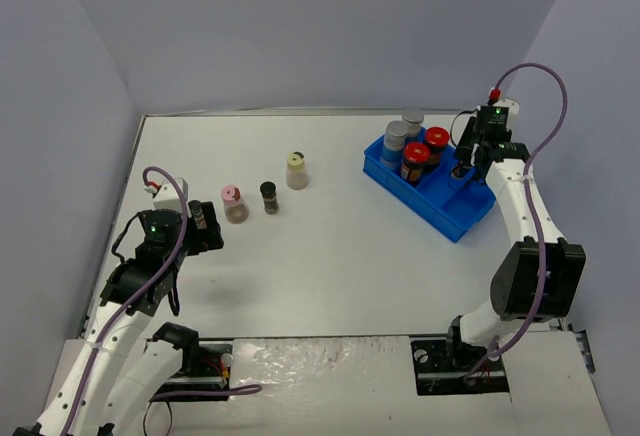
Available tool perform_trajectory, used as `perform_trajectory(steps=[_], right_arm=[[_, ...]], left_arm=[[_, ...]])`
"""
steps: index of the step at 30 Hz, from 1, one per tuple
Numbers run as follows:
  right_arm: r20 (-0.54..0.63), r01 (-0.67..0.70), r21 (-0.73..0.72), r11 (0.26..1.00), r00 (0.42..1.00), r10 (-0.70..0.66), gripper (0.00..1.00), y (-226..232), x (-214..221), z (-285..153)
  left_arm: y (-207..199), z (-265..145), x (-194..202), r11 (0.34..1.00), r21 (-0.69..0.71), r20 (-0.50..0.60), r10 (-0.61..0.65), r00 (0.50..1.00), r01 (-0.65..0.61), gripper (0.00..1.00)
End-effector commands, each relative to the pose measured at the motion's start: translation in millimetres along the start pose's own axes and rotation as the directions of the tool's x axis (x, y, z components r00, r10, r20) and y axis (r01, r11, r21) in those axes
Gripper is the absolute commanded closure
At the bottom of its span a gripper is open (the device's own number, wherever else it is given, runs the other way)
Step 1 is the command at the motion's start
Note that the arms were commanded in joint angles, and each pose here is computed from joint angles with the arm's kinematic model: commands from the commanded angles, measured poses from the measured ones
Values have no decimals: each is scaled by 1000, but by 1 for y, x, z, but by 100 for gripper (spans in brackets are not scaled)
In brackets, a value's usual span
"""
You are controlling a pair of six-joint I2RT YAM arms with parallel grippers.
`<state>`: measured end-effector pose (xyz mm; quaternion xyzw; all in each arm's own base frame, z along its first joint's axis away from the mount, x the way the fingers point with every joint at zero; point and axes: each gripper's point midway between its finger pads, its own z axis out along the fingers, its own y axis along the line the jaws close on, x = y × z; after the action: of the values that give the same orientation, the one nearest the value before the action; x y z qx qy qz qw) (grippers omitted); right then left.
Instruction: Organize the condiment bottles
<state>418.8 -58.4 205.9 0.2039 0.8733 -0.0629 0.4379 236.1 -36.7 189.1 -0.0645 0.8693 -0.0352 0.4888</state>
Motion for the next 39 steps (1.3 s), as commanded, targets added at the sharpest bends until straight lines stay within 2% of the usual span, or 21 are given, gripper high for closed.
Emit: perform_trajectory(steps=[1, 9, 26, 29, 34, 39], right_arm=[[52, -19, -5, 1000, 998, 19, 100, 5, -12, 23], [35, -7, 17, 1000, 999, 7, 100, 9, -6, 61], [14, 7, 113, 994, 1000, -9, 100, -3, 13, 101], [8, 9, 125, 992, 1000, -10, 91, -5, 16, 104], [5, 9, 119, 993, 1000, -10, 59, -4, 18, 103], [45, -4, 71, 997, 999, 0, 42, 3, -1, 83]], left_arm=[[-4, 0, -21, 1000, 15, 71, 0, 997, -1, 3], [-4, -1, -22, 1000, 19, 74, 1, 997, -2, 3], [-4, -1, -22, 1000, 18, 77, 0, 997, -1, 3], [-4, -1, -22, 1000, 18, 75, 3, 997, -5, 3], [-3, 1, -21, 1000, 12, 69, 8, 998, -9, 3], [-2, 1, -21, 1000, 6, 66, 10, 998, -10, 3]])
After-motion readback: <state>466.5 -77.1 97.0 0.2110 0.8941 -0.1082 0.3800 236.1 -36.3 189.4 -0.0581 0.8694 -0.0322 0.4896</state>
